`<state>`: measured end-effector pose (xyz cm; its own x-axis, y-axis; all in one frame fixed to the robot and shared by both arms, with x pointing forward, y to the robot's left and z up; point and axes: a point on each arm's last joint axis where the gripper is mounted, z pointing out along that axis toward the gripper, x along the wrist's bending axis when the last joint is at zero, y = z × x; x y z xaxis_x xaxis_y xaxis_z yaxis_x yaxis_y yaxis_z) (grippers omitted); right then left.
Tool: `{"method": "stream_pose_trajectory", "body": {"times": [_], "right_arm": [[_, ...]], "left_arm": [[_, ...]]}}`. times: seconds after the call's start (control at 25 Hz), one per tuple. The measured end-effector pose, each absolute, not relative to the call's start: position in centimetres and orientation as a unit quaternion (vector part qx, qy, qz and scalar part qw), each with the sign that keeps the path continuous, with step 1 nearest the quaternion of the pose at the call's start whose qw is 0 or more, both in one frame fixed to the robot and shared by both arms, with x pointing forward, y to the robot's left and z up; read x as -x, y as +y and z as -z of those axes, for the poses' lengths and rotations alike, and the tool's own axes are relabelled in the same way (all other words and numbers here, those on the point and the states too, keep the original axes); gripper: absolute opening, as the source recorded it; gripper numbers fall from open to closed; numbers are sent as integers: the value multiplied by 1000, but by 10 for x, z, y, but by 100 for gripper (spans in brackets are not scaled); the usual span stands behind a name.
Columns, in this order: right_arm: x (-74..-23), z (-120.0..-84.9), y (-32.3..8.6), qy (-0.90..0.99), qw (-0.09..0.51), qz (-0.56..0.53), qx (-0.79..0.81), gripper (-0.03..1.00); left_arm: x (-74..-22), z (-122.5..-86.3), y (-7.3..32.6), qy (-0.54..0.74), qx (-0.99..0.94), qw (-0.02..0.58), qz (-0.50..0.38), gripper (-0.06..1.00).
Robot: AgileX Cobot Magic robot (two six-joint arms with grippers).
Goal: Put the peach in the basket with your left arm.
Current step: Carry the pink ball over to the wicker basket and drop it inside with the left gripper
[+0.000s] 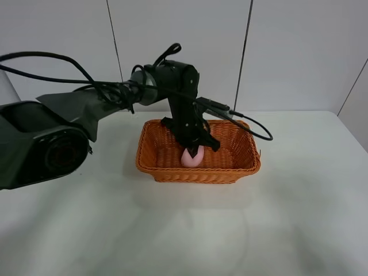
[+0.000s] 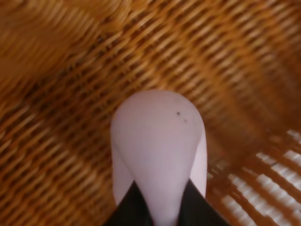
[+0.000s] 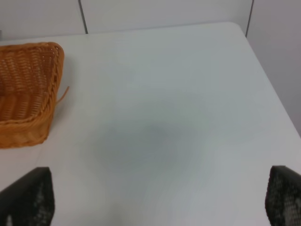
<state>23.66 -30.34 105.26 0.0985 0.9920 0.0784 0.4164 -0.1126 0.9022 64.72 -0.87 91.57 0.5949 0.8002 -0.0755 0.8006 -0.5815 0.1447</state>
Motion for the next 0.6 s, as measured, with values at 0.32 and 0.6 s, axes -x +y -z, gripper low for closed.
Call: {"method": "stream_pose_trajectory", "body": {"times": [0.32,0.6], "right_arm": [[-237,-1053,-303,551,375,-384,-639,69],[-237,-1053,-303,551,375,-384,-639,69]], "left_arm": [[-649,-906,-4,454,-889,63,9,68],[-643,-928,1,448,-892,53,17,86]]}}
